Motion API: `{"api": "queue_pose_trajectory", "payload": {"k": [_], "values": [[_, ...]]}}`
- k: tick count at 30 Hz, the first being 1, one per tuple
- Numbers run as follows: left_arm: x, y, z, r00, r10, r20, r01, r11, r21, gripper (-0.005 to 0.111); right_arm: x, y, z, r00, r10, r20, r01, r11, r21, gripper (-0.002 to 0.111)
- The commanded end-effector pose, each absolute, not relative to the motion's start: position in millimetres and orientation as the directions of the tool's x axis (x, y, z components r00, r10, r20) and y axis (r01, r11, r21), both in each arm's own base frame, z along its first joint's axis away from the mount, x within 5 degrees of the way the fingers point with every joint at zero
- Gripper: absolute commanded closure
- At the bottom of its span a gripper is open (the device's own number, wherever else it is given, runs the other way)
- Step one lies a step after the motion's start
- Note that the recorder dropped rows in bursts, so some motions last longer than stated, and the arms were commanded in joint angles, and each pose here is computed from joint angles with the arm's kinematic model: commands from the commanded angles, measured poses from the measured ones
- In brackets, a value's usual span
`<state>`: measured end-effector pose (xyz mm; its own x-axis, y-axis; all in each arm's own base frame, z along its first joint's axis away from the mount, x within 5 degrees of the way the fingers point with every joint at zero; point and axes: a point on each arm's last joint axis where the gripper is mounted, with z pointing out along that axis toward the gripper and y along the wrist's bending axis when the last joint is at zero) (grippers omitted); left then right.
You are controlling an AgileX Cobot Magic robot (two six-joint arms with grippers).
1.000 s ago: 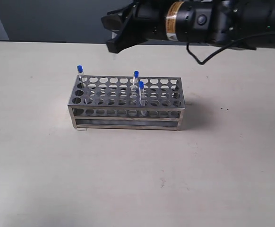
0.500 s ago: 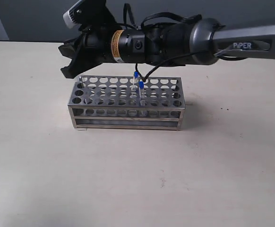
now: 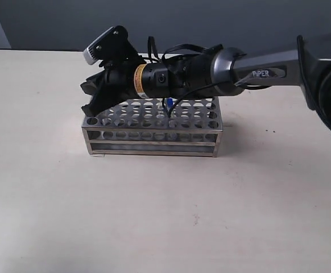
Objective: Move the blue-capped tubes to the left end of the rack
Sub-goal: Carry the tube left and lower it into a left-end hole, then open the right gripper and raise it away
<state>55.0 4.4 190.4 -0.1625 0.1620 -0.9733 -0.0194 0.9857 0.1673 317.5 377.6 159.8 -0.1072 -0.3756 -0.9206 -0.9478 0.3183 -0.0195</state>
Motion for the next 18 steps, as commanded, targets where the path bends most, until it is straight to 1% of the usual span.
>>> {"api": "queue_pose_trajectory", "payload": {"k": [1, 2, 5, 7, 11, 14, 16, 17, 18], "values": [[55.4, 3.7, 191.9, -0.151, 0.157, -0.976, -0.013, 0.987, 0.16, 0.106, 316.0, 379.7, 156.2, -0.105, -0.365, -0.925, -0.956, 0.292, -0.006, 0.096], [55.4, 3.7, 191.9, -0.151, 0.157, -0.976, -0.013, 0.987, 0.16, 0.106, 315.8, 379.8, 156.2, -0.101, -0.366, -0.925, -0.958, 0.287, -0.009, 0.087], [55.4, 3.7, 191.9, -0.151, 0.157, -0.976, -0.013, 0.987, 0.16, 0.106, 315.7, 379.9, 156.5, -0.104, -0.362, -0.926, -0.958, 0.288, -0.005, 0.071], [55.4, 3.7, 191.9, -0.151, 0.157, -0.976, -0.013, 0.987, 0.16, 0.106, 315.7, 379.9, 156.5, -0.104, -0.362, -0.926, -0.958, 0.288, -0.005, 0.068], [55.4, 3.7, 191.9, -0.151, 0.157, -0.976, -0.013, 0.987, 0.16, 0.106, 315.3, 379.4, 165.0, -0.118, -0.343, -0.932, -0.955, 0.298, 0.011, 0.068], [55.4, 3.7, 191.9, -0.151, 0.157, -0.976, -0.013, 0.987, 0.16, 0.106, 315.9, 373.9, 195.6, -0.182, -0.273, -0.945, -0.937, 0.34, 0.082, 0.068], [55.4, 3.7, 191.9, -0.151, 0.157, -0.976, -0.013, 0.987, 0.16, 0.106, 315.1, 360.4, 236.7, -0.131, -0.232, -0.964, -0.94, 0.338, 0.046, 0.069], [55.4, 3.7, 191.9, -0.151, 0.157, -0.976, -0.013, 0.987, 0.16, 0.106, 313.7, 347.0, 262.8, -0.073, -0.22, -0.973, -0.939, 0.344, -0.007, 0.069], [55.4, 3.7, 191.9, -0.151, 0.157, -0.976, -0.013, 0.987, 0.16, 0.106, 312.5, 338.5, 275.7, -0.046, -0.214, -0.976, -0.937, 0.348, -0.032, 0.069]]}}
